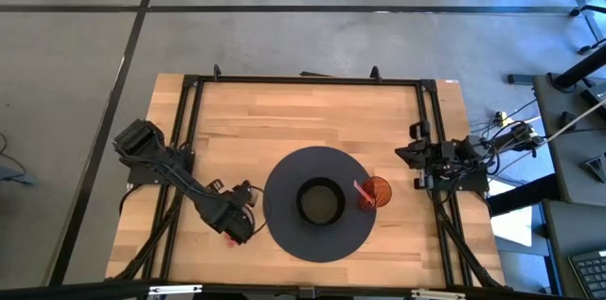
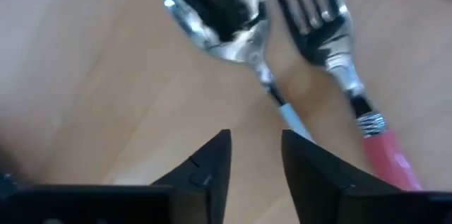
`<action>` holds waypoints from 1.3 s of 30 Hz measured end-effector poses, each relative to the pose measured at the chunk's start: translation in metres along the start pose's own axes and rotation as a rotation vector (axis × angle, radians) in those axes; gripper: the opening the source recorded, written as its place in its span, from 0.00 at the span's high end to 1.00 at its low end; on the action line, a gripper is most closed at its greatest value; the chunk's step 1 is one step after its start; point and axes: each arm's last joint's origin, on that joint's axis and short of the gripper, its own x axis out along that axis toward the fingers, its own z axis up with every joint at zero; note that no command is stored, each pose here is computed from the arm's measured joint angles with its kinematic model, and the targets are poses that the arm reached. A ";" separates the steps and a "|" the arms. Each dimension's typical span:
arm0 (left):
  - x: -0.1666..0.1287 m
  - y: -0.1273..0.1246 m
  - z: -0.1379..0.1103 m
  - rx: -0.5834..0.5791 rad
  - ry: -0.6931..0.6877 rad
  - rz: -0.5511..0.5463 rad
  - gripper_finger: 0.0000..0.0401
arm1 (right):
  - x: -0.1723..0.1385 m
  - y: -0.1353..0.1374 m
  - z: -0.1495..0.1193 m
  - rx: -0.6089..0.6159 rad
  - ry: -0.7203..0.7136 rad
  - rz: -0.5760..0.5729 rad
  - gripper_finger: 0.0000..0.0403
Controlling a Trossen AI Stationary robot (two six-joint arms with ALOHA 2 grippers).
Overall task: Pick & Place Utensil
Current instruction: Put the orange spoon into the black bowl on the mat
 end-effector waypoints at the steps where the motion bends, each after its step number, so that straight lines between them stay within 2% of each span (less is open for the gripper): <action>1: 0.000 -0.001 0.000 0.001 -0.002 -0.012 0.69 | 0.000 0.000 0.000 0.010 0.000 0.000 0.96; 9: -0.001 -0.011 0.002 0.054 0.002 -0.122 0.67 | 0.000 0.000 0.000 0.015 0.000 0.000 0.96; 25: 0.002 -0.008 0.009 -0.005 -0.021 -0.102 0.74 | 0.000 0.000 -0.001 0.017 0.007 0.002 0.96; 39: 0.024 0.009 -0.001 -0.004 0.013 -0.028 0.75 | 0.000 0.000 -0.002 0.014 0.016 0.004 0.96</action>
